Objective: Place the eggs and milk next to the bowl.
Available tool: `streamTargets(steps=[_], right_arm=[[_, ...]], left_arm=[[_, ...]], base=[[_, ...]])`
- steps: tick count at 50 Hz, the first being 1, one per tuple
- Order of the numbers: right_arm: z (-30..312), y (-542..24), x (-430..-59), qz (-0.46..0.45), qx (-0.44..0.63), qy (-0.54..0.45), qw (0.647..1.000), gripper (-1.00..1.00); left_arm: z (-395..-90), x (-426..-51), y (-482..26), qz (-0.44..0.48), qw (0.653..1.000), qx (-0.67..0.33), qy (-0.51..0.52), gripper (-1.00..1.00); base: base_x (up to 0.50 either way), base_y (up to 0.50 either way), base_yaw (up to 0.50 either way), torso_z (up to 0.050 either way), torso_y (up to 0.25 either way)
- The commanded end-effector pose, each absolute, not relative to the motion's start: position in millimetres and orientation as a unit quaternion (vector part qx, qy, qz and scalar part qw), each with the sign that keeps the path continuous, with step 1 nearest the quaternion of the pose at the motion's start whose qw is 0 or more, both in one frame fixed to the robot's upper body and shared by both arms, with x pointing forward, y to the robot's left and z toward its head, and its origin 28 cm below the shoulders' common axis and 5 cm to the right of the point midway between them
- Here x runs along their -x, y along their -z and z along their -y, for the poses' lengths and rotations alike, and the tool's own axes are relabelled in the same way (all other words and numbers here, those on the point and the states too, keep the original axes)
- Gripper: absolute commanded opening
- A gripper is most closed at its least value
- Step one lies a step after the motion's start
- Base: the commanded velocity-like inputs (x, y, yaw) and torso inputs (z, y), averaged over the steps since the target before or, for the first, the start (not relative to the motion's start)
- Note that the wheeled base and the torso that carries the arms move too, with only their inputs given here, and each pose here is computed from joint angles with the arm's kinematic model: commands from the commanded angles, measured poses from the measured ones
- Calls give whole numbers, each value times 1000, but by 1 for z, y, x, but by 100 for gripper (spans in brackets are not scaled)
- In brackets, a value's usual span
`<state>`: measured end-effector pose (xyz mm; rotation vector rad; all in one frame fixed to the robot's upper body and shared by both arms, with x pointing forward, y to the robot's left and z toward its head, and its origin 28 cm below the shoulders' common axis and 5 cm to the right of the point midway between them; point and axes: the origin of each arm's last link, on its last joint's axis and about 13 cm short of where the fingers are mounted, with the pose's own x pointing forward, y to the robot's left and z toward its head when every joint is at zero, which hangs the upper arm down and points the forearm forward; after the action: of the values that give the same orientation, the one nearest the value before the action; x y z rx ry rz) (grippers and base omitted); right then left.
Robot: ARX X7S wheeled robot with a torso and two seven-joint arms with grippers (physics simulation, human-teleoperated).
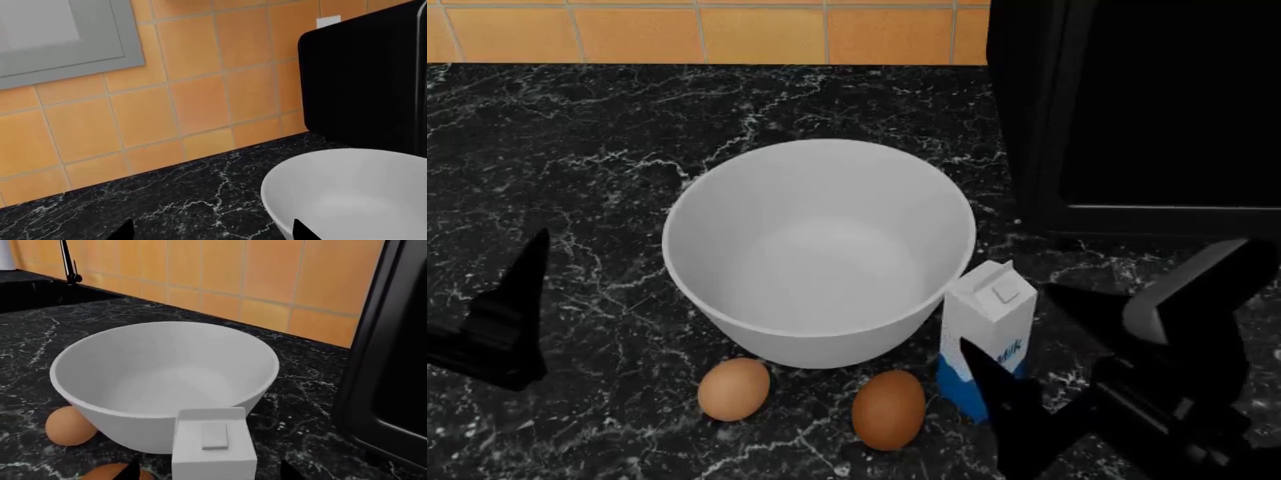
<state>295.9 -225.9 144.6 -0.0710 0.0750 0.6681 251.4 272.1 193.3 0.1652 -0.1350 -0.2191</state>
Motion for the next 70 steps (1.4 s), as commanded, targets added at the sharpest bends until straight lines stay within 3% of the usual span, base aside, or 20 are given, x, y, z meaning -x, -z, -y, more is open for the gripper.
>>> streamTargets(steps=[1,40,54,63,70], right_arm=[[227,-154,-289,-29,39,-324,945,100],[240,-223,-238,74,60,-242,966,100],[249,-252,-208,138,80,-102,982,100],[249,-279,-181,179,88,-7,980,100],[255,-286,-166,194,84,40,977,100]], left_arm=[[-274,-248,-195,71,988,-81,107,100],[-286,-231,-218,115,987,-73,82,100],[-299,-219,-223,149,986,-62,51,100],[-293,-206,-236,175,982,-59,41,100],[-304,-201,-235,188,980,-57,22,100]], base=[[0,0,0,0,0],[0,0,0,0,0],[0,0,0,0,0],[0,0,0,0,0],[0,0,0,0,0]])
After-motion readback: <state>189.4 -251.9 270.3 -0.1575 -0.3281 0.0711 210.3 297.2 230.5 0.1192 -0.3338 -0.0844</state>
